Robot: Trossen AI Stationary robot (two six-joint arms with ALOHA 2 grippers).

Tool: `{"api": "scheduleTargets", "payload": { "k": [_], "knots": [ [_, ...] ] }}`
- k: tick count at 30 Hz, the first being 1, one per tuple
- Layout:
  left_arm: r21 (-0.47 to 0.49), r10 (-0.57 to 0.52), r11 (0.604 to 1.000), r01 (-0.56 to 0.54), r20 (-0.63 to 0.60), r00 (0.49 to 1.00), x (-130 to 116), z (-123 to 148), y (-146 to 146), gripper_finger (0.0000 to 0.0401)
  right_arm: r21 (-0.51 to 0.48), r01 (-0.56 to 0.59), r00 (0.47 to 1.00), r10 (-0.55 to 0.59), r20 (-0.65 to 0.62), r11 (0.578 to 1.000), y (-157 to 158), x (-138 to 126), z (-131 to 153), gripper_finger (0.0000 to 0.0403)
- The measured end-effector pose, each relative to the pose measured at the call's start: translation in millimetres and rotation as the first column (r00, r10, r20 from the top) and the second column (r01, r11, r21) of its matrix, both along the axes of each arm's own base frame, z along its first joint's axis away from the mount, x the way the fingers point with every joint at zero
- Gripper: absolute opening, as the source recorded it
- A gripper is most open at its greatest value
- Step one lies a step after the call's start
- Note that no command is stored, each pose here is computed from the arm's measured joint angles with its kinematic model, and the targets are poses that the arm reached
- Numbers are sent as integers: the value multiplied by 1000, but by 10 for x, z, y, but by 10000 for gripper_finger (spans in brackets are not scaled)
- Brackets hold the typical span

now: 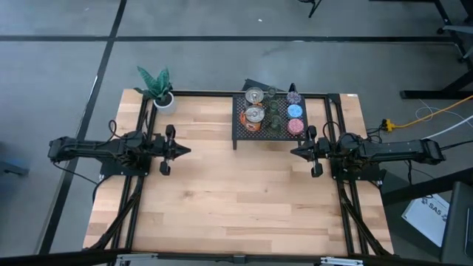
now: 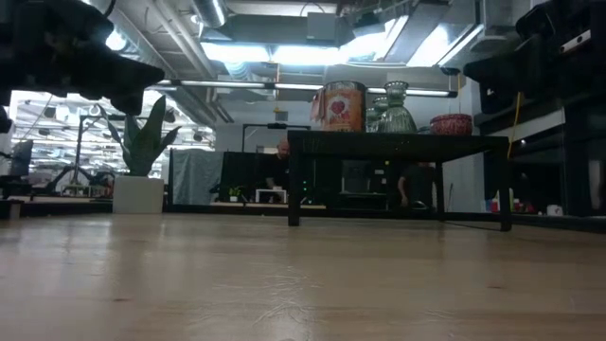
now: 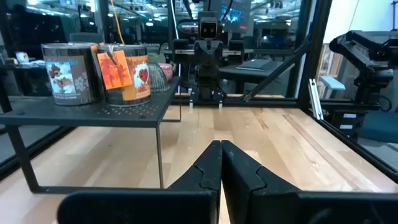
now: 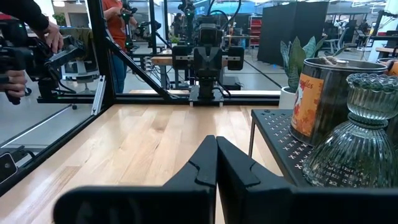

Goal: Pick & Place candle stick holders
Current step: Return to Home Position

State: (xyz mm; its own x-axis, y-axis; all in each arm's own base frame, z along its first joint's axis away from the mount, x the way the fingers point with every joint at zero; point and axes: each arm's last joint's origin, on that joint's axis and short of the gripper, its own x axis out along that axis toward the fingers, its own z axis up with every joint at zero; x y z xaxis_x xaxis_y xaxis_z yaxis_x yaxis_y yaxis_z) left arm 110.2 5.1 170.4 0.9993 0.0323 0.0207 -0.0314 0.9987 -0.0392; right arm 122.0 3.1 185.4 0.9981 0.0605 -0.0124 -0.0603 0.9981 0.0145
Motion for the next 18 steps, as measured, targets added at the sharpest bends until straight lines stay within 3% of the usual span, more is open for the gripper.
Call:
{"api": "scheduleTargets", "payload": {
  "k": [18],
  "knots": [
    [19,-11,1000,11,7,1000,-132,-21,-10,1,0,0,1000,0,0,1000,0,0,0,5]
  ]
}}
